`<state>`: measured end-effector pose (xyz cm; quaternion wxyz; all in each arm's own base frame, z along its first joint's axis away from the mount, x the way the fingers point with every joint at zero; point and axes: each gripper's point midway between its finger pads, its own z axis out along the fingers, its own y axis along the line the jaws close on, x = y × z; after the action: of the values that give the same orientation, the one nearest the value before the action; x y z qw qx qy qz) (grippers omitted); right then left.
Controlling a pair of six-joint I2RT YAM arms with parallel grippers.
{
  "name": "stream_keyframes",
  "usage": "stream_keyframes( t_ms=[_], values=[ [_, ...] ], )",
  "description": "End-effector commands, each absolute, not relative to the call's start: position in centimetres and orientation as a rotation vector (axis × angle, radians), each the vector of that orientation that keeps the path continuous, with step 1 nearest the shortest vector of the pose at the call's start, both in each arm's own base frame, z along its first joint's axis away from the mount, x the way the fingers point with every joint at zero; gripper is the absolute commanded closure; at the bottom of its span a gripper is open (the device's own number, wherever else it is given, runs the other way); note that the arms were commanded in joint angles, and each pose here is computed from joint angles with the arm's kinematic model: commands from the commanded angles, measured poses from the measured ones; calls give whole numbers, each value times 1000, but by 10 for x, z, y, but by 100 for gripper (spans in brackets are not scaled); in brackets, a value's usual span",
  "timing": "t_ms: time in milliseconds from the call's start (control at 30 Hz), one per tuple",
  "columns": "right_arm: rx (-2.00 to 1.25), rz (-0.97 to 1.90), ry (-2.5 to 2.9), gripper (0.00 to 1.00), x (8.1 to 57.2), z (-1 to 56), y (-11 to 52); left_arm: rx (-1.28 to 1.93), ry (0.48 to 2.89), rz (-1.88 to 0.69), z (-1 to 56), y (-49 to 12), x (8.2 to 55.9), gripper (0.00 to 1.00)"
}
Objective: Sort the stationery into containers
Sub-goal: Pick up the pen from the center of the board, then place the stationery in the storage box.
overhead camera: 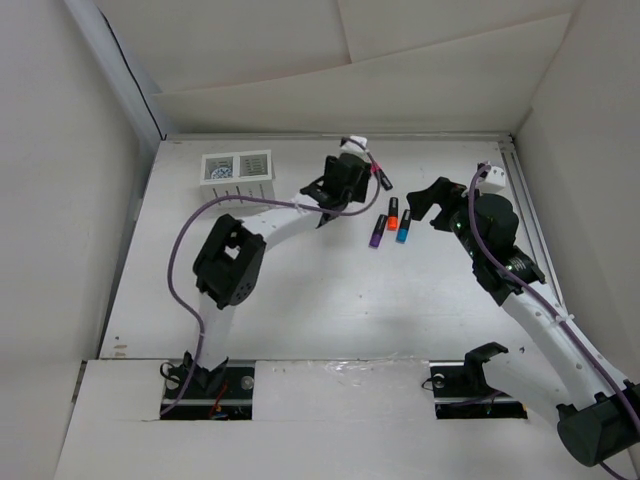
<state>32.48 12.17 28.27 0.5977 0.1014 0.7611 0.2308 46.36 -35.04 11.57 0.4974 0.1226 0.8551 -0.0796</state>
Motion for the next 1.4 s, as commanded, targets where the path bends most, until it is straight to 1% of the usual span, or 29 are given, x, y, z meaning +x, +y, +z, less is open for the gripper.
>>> stream_keyframes(
  t_ms=[0,67,100,200,233,300,333,433,467,567,767,800,900,1367],
  values=[
    [224,553,1749,0,324,289,123,102,1858,-283,246,-308,484,58],
    [224,553,1749,0,324,289,123,53,1849,-264,260,-287,488,58],
    [224,553,1749,0,324,289,123,9,1831,-245,275,-263,494,58],
    [210,572,1744,0,324,291,127,-68,1805,-229,302,-223,503,58],
    [202,581,1746,0,323,291,128,-124,1793,-208,310,-195,512,58],
    [202,581,1746,0,323,291,128,-186,1787,-206,316,-165,519,58],
    [194,574,1746,0,323,291,128,-239,1776,-165,320,-133,524,58],
    [187,582,1748,0,323,291,130,-311,1763,-152,323,-96,526,58],
    [187,582,1748,0,323,291,130,-346,1766,-120,318,-75,529,58],
    [180,590,1750,0,322,291,131,-416,1770,-67,306,-40,525,58],
    [166,607,1753,0,323,290,135,-489,1800,19,277,-1,516,58],
    [166,607,1753,0,323,290,135,-489,1790,16,279,-1,518,58],
    [166,607,1753,0,323,290,135,-487,1824,46,259,2,519,58],
    [166,607,1753,0,325,289,136,-500,1873,128,226,10,527,58]
  ],
)
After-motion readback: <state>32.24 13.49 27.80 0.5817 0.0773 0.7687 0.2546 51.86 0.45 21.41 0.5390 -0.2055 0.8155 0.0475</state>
